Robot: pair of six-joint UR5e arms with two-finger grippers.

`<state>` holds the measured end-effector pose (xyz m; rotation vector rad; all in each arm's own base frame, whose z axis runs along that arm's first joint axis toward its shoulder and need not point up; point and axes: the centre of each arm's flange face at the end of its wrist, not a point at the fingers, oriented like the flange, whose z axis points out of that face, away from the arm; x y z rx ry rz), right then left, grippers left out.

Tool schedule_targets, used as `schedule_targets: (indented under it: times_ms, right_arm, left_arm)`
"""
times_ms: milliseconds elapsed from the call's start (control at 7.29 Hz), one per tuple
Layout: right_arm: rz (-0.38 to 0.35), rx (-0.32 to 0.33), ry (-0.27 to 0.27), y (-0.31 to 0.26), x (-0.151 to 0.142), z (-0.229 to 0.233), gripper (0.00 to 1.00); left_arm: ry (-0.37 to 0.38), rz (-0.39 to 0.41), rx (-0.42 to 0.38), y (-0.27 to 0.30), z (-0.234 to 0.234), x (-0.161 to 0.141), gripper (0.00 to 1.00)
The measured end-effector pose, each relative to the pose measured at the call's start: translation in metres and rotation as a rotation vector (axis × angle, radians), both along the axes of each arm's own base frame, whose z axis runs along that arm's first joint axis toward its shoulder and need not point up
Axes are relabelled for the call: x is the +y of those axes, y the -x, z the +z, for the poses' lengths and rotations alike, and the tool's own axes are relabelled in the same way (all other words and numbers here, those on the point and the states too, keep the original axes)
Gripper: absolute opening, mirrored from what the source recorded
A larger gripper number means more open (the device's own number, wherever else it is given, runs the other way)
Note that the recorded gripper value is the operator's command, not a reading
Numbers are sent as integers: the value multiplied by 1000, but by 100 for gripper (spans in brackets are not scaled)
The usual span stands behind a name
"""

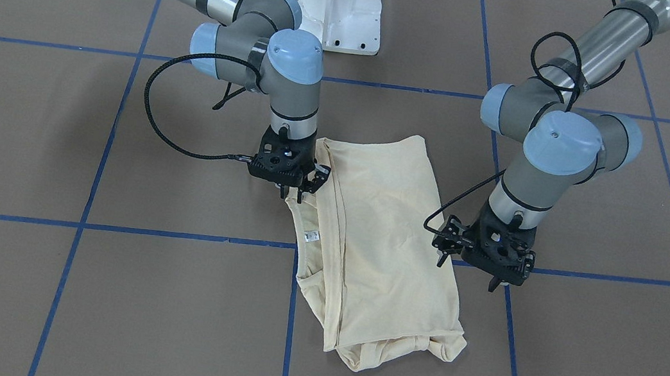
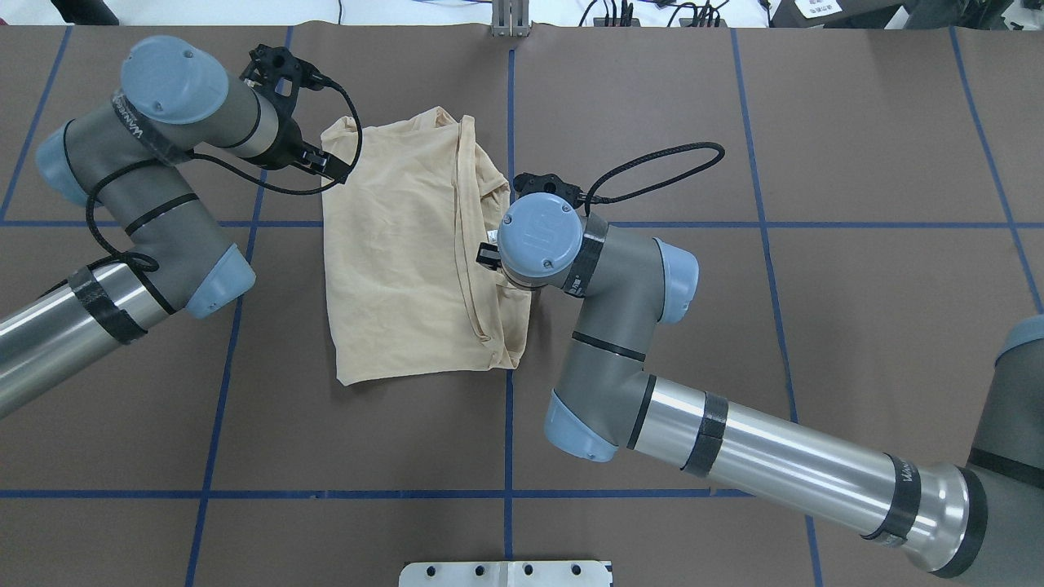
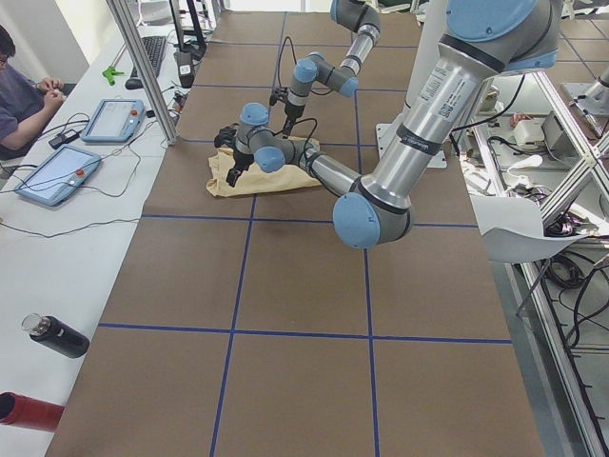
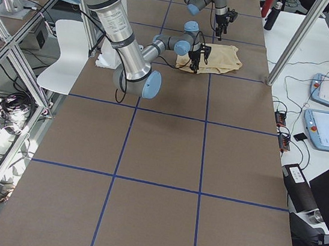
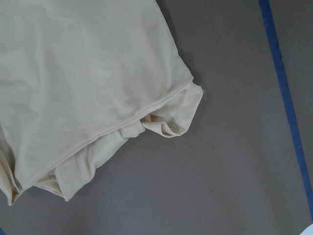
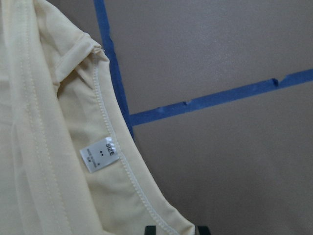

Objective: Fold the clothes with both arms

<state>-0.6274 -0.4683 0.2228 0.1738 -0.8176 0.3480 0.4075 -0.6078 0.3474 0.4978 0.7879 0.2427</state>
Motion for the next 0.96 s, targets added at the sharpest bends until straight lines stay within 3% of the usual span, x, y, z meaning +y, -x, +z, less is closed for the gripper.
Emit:
schedule_targets:
  times_ms: [137, 274, 412, 960]
  right_arm:
    - [-2, 1, -1, 0, 1, 1, 37]
    - [-5, 3, -1, 1, 2, 1, 26]
    - [-8, 3, -1, 3, 4, 2, 0]
    - [-16, 1, 7, -1, 14, 9, 0]
  left_arm:
    - [0, 0, 0, 0, 0, 0, 100]
    - [1, -1, 0, 0, 0, 0, 100]
    - [1, -1, 0, 0, 0, 0, 100]
    - [1, -2, 2, 0, -1, 0, 100]
